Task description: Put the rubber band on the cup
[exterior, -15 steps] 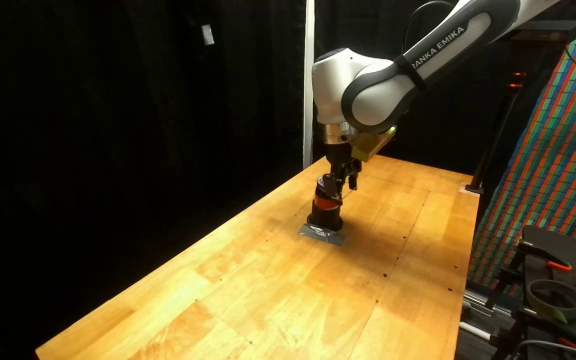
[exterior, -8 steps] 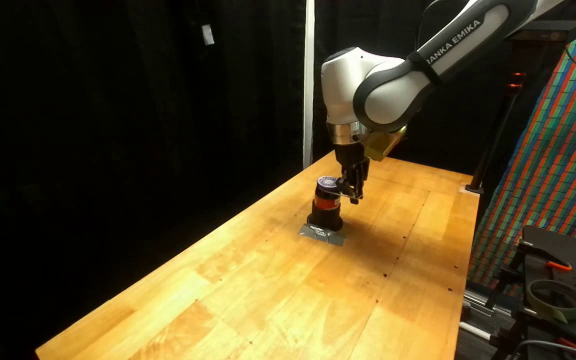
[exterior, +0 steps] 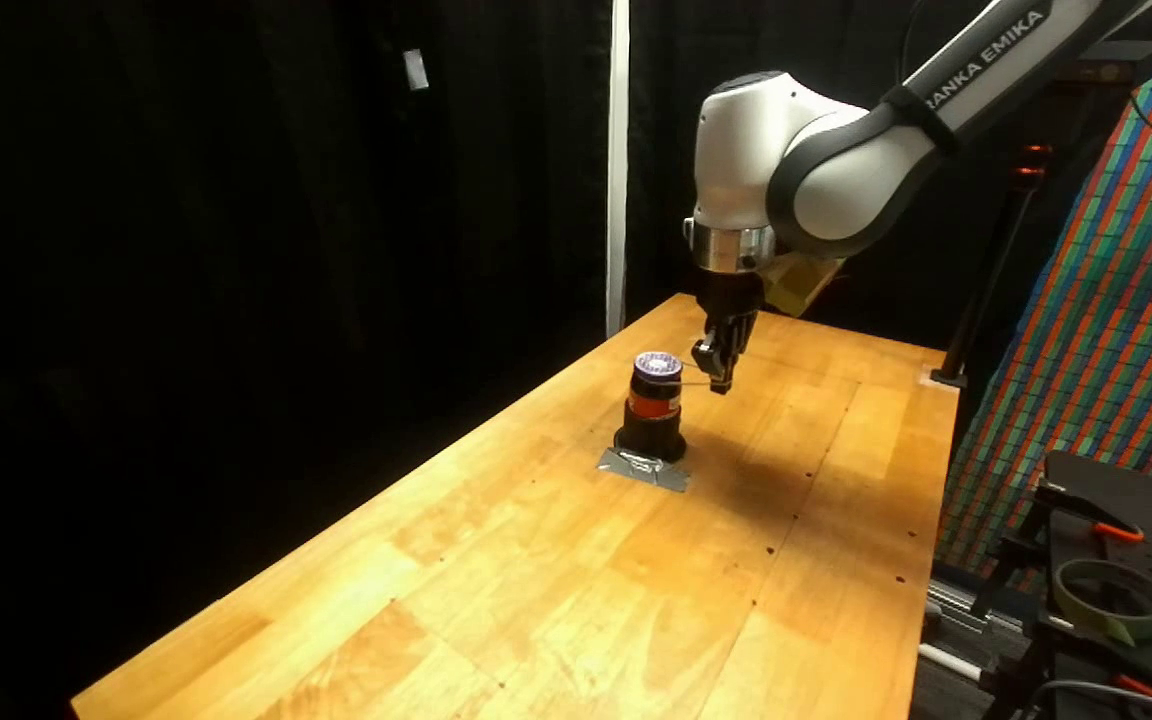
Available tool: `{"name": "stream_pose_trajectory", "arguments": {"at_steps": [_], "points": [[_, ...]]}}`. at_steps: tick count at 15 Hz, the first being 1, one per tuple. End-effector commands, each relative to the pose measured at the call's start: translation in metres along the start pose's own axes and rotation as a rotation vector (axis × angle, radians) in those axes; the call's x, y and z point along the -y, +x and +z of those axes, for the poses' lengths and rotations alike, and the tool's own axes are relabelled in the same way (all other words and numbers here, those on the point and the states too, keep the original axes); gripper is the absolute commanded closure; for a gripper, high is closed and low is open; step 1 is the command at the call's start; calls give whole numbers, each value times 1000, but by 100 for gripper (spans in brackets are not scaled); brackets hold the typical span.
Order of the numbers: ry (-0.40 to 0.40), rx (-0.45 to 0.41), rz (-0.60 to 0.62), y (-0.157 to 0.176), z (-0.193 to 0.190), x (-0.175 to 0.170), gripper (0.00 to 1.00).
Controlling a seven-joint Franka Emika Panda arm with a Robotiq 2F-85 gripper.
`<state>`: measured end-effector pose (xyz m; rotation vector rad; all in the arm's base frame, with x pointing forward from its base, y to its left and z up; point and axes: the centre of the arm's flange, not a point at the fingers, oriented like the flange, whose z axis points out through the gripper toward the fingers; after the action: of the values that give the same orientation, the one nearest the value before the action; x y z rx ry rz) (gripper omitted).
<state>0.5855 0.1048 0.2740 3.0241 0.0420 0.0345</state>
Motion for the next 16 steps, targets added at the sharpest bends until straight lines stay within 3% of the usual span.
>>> {"name": "stream_pose_trajectory", "arguments": {"at_steps": [1, 10, 16], "points": [[62, -170, 9, -49, -10, -10, 89], [193, -446, 34, -94, 15, -16, 92], [219, -687, 64, -128, 21, -25, 90]]}}
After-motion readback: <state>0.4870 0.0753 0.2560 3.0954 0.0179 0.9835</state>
